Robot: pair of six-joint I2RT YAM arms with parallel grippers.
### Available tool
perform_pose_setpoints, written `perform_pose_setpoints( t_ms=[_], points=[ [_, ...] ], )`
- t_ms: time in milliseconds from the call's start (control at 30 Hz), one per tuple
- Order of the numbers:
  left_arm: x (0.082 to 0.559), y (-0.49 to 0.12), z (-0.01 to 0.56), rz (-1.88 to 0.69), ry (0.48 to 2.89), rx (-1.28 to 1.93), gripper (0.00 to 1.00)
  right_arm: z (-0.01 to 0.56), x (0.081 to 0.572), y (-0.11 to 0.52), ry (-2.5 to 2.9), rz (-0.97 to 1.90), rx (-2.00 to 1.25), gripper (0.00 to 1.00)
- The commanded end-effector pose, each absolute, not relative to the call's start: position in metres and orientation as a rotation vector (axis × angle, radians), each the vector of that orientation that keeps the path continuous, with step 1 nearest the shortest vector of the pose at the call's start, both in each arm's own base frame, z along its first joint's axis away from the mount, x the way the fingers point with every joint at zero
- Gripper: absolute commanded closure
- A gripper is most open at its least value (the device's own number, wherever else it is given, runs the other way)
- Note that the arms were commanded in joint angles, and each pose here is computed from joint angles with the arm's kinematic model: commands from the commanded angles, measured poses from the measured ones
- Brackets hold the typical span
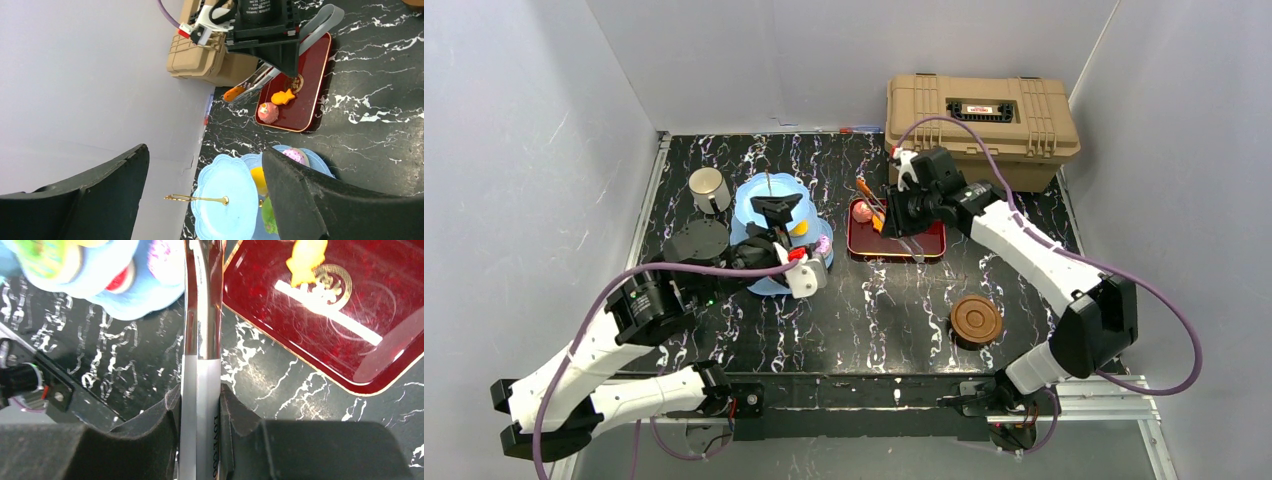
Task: Serve the afternoon tea
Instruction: Pick up the desert from the tray, then place the desert on the desert table.
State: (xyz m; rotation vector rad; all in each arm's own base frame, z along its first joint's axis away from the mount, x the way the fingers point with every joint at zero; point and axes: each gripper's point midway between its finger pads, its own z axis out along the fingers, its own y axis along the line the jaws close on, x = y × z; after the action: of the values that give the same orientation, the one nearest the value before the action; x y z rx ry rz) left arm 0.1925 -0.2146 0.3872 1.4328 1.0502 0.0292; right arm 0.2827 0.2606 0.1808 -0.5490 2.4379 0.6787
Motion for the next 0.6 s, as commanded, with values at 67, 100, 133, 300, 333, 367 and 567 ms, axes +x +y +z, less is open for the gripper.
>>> perform_pose_setpoints(
  t_ms=[67,100,133,300,333,367,567],
  points=[
    [0.197,-0.2,0.42,0.018,1.1,1.287,0.15,0.258,0.277,0.296,2.329,0.749,-0.636,0.92],
    [0.197,-0.198,0.423,0.016,1.106,1.27,0.14,0.265,0.276,0.3,2.32,0.745,-0.648,0.92],
    [0.198,-0.196,0.426,0.016,1.111,1.255,0.13,0.273,0.276,0.303,2.312,0.74,-0.652,0.92],
    [0.202,-0.188,0.441,0.007,1.14,1.175,0.1,0.289,0.259,0.329,2.305,0.754,-0.727,0.92],
    [0.203,-0.186,0.442,0.007,1.144,1.167,0.09,0.289,0.256,0.334,2.306,0.759,-0.743,0.92],
    [0.204,-0.185,0.444,0.009,1.148,1.158,0.09,0.289,0.253,0.34,2.306,0.765,-0.756,0.92],
    [0.204,-0.182,0.45,0.006,1.152,1.133,0.09,0.288,0.24,0.366,2.307,0.797,-0.812,0.92]
  ],
)
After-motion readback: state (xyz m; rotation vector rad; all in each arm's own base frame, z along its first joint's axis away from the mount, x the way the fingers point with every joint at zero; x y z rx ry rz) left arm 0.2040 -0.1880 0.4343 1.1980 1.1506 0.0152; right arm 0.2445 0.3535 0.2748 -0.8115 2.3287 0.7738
